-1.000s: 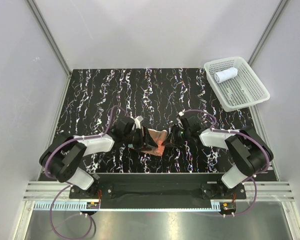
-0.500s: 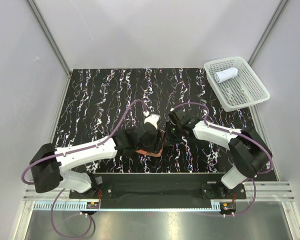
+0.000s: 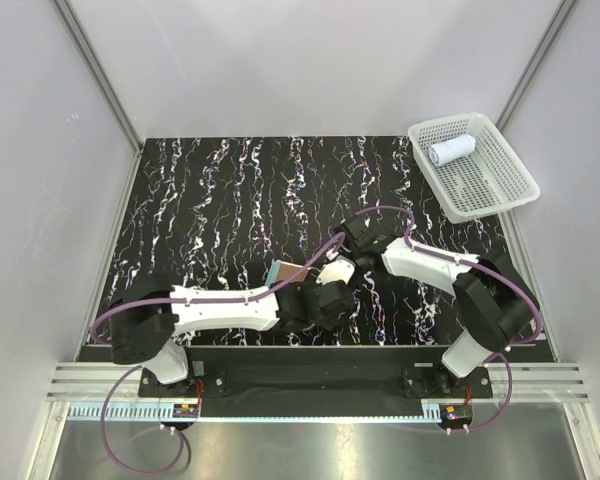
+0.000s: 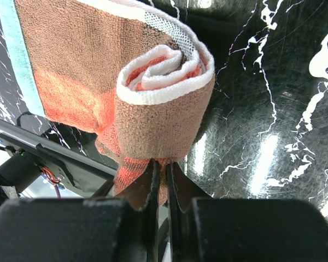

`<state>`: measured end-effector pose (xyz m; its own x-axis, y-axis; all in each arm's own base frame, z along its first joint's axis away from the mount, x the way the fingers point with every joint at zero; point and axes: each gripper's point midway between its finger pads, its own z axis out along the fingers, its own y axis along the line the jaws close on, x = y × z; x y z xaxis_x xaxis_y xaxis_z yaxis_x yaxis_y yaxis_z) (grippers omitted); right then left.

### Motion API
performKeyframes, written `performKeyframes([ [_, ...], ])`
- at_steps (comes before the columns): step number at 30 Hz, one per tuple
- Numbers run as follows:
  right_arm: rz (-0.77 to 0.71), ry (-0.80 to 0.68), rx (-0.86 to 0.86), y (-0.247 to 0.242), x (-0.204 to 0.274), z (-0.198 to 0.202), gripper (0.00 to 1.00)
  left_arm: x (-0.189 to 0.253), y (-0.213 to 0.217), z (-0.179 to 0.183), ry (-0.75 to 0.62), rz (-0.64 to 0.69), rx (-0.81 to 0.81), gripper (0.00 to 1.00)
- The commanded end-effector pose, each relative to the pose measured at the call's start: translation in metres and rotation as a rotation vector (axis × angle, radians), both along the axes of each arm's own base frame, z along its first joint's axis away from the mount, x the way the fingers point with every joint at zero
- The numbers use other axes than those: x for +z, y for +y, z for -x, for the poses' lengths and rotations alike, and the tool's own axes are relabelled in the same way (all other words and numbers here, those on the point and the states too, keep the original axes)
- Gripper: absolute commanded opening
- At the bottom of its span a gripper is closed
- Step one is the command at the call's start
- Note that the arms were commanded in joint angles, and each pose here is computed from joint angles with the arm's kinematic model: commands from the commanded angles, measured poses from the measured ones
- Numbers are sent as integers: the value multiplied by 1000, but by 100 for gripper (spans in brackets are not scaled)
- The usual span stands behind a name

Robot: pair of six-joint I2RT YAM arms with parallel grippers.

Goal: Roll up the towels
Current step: Roll the towel

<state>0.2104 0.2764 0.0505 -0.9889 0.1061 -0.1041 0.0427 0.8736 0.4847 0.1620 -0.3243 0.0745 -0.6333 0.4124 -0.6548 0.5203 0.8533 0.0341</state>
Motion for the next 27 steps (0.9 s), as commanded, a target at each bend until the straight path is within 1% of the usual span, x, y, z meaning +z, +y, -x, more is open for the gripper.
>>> performKeyframes([
  [1, -4, -29, 19, 7, 11, -5, 3, 12, -17, -15, -78, 20, 14, 59],
  [12, -24, 3, 33, 11, 9, 0, 2, -17, -22, -5, -80, -38, 9, 58],
  [15, -52, 10, 43, 15, 13, 2, 3, -26, -22, -4, -79, -45, 9, 50],
  [16, -59, 21, 46, 16, 12, 4, 2, -30, -19, -3, -78, -50, 12, 43],
  [18, -83, 36, 61, 18, 14, 8, 2, -32, -18, -4, -82, -46, 19, 35],
  [19, -92, 40, 66, 19, 15, 10, 2, -35, -15, -4, -86, -55, 21, 28],
  [22, -120, 54, 75, 21, 16, 15, 3, -35, -15, -3, -83, -44, 7, 24],
  [23, -122, 58, 79, 20, 16, 18, 6, -35, -16, -2, -82, -35, -2, 21],
  [25, -114, 61, 76, 17, 15, 20, 12, -35, -17, 2, -66, -21, -20, 18],
  [27, -94, 55, 69, 14, 14, 20, 24, -32, -16, 3, -61, 2, -25, 15],
])
